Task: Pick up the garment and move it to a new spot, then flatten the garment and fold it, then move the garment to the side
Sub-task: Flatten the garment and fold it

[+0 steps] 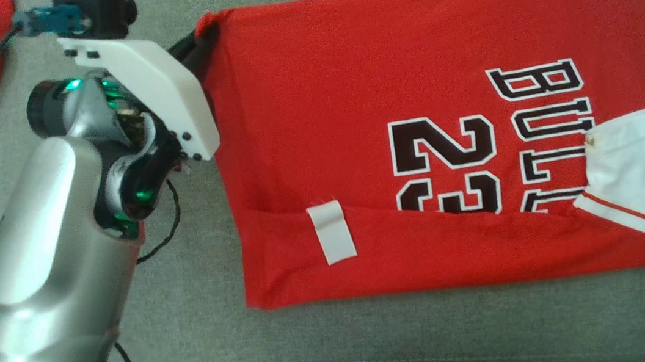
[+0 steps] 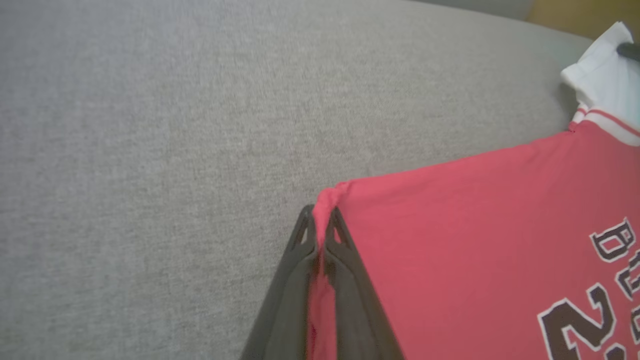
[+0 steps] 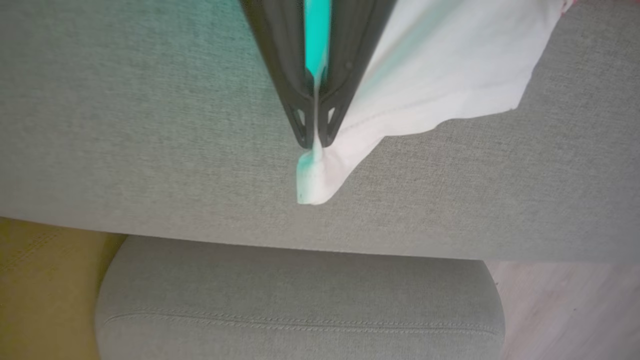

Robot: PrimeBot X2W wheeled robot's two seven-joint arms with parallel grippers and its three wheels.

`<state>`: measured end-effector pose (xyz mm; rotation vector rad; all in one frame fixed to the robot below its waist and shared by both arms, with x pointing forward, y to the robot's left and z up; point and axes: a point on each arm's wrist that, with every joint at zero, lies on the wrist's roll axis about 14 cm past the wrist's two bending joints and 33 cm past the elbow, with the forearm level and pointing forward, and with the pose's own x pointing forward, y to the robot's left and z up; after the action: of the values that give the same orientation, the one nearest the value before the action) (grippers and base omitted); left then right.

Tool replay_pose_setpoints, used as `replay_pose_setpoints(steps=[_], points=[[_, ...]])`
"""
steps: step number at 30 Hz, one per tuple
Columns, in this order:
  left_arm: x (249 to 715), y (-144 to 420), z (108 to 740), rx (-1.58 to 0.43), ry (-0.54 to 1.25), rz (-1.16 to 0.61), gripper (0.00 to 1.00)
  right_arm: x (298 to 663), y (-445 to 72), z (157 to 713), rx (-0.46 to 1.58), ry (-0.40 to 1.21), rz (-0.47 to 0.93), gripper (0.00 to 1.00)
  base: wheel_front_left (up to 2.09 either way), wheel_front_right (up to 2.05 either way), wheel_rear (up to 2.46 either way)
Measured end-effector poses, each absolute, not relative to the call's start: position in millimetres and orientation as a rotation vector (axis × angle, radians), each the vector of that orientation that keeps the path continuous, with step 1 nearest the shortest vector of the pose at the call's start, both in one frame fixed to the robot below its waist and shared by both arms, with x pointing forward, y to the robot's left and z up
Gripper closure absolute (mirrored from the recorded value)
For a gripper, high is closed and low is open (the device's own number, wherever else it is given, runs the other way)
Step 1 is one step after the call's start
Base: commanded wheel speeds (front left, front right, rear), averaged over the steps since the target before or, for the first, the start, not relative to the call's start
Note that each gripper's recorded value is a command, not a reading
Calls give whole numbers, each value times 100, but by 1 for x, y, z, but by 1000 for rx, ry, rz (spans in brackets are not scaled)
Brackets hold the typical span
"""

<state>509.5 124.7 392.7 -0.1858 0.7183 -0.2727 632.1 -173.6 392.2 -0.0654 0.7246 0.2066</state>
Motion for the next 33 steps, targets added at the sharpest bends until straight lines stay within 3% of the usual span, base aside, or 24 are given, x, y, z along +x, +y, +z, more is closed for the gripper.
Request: replay_pose_setpoints(steps=[11,19,33], points=[[505,117,427,-245,620,-293,100,623,-176,449,-131,570,239,100,0,0,0],[470,102,433,-323,620,-330,100,558,-191,444,-268,593,300,100,0,0,0],[425,95,455,-378,580,-359,100,453,-216,444,-181,627,265,100,0,0,0]])
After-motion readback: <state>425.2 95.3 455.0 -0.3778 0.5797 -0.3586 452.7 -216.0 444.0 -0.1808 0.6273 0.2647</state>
